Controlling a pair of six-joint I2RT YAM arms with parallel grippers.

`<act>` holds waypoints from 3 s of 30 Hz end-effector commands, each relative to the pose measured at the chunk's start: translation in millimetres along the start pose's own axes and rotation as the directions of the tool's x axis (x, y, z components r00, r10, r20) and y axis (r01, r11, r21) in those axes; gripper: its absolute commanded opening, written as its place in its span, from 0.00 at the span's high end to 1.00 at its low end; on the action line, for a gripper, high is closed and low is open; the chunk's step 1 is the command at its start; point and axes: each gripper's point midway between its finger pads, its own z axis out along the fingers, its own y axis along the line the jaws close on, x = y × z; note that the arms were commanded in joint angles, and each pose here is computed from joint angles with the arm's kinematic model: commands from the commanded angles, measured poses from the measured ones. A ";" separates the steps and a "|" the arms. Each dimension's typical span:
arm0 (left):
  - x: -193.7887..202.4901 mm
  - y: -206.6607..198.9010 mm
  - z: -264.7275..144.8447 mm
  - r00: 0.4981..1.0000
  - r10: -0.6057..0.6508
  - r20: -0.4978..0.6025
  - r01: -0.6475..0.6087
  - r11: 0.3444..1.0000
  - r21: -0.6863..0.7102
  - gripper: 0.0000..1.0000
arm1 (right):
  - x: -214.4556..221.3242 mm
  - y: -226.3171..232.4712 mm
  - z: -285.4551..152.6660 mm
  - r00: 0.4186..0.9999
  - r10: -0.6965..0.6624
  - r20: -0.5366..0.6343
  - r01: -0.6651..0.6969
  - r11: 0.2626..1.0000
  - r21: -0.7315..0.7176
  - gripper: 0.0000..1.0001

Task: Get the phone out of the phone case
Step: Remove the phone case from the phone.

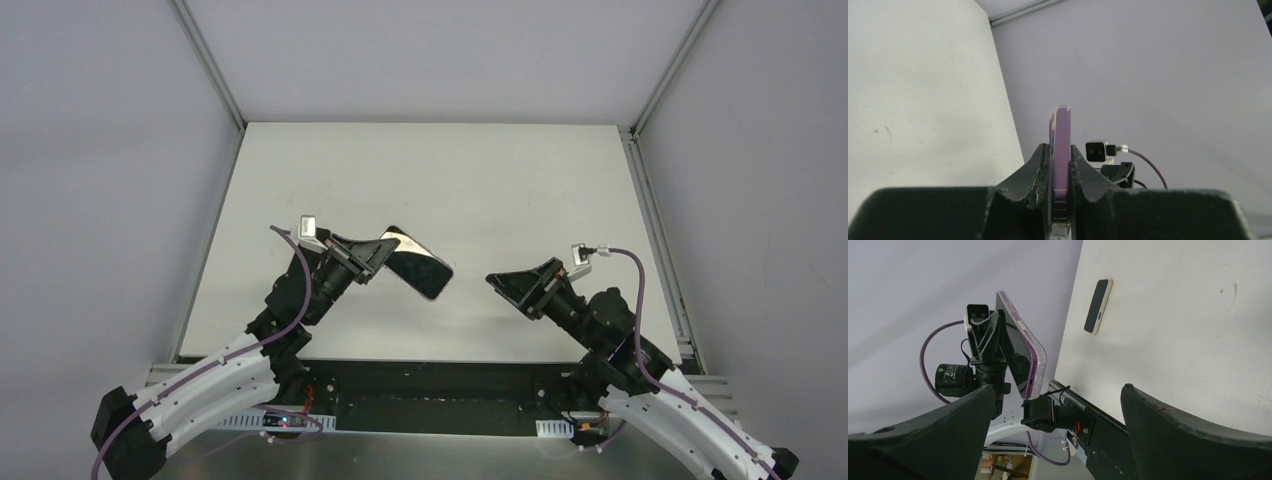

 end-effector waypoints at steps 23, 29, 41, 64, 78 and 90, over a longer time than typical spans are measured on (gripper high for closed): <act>-28.9 1.3 -17.7 0.988 -0.024 0.152 0.020 0.999 0.027 1.00 | 28.2 -8.5 12.8 0.989 -0.081 -0.126 0.091 0.993 0.079 0.18; -27.2 -8.7 -15.1 0.991 -0.028 0.132 0.022 0.999 0.046 1.00 | 54.4 16.7 25.5 0.977 -0.011 -0.215 0.014 1.000 0.012 0.27; -24.3 -26.5 -21.2 0.995 -0.036 0.097 0.025 0.994 0.106 1.00 | 42.9 17.1 44.5 0.991 0.107 -0.079 -0.108 0.994 -0.016 0.42; -16.1 -41.7 -23.5 0.999 -0.041 0.035 0.035 0.988 0.150 1.00 | 37.8 24.9 44.7 0.996 0.042 -0.080 -0.041 0.999 0.011 0.59; -18.1 -42.3 -22.9 0.998 -0.038 0.045 0.031 0.988 0.148 1.00 | 43.9 31.7 39.9 0.992 0.021 -0.128 -0.023 1.000 -0.012 0.57; -18.1 -47.1 -22.0 0.999 -0.037 0.040 0.030 0.987 0.156 1.00 | 47.9 34.1 44.2 0.988 0.008 -0.152 -0.008 1.000 -0.002 0.59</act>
